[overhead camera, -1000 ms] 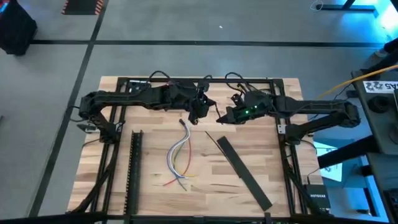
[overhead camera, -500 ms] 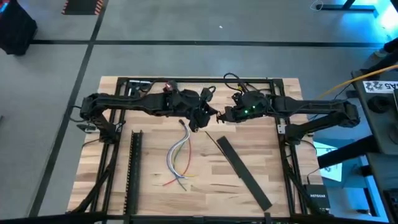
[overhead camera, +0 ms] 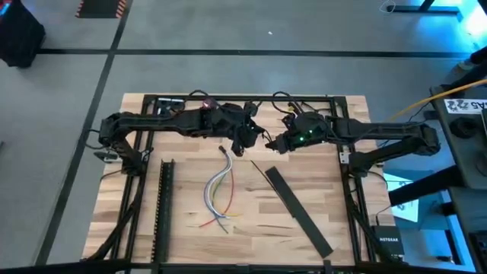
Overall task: Ziptie cables
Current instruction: Insert the left black zip tie tail into the locking head
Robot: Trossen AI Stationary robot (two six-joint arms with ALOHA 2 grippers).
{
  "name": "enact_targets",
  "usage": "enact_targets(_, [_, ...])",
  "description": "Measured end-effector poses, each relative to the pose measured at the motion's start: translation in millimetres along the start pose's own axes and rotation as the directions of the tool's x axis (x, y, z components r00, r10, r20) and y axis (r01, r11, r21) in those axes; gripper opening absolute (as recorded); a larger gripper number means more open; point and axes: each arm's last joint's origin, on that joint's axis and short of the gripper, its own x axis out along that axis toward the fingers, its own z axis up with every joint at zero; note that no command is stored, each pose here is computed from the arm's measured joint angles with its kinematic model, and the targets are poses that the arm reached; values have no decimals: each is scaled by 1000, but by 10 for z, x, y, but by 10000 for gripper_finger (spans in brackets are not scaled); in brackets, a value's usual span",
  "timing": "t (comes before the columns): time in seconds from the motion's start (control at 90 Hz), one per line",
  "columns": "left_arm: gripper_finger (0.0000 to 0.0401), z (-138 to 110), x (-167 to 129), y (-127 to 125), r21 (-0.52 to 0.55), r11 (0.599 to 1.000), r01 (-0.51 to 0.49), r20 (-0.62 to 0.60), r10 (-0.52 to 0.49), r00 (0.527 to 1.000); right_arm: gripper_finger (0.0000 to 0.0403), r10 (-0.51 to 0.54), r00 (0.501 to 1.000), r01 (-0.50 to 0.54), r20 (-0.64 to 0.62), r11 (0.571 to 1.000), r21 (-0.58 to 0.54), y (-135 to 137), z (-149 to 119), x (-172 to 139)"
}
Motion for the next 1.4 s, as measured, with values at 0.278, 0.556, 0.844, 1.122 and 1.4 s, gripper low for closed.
enact_targets(0.278, [0, 0, -3, -4, -20, 1000, 5, -1, -5, 1000, 105, 24, 1000, -26, -12, 972, -234, 15, 0, -26])
enact_targets(0.556, [0, -5, -2, -1, -23, 1000, 4, -3, -4, 1000, 93, 86, 996, -68, 29, 918, -390, 76, 40, -30])
enact_targets(0.844, [0, -54, 8, 37, -33, 999, -6, -16, 6, 1000, 79, 46, 999, -39, 9, 922, -386, 39, 21, 1])
enact_targets(1.122, [0, -89, -5, 77, -165, 986, -18, -21, 15, 1000, 114, -69, 997, 75, 30, 906, -417, -39, -19, -148])
enact_targets(1.4, [0, -160, -295, 335, -517, 856, 9, 89, 43, 995, 160, -151, 979, 205, 139, 673, -711, -71, -13, -340])
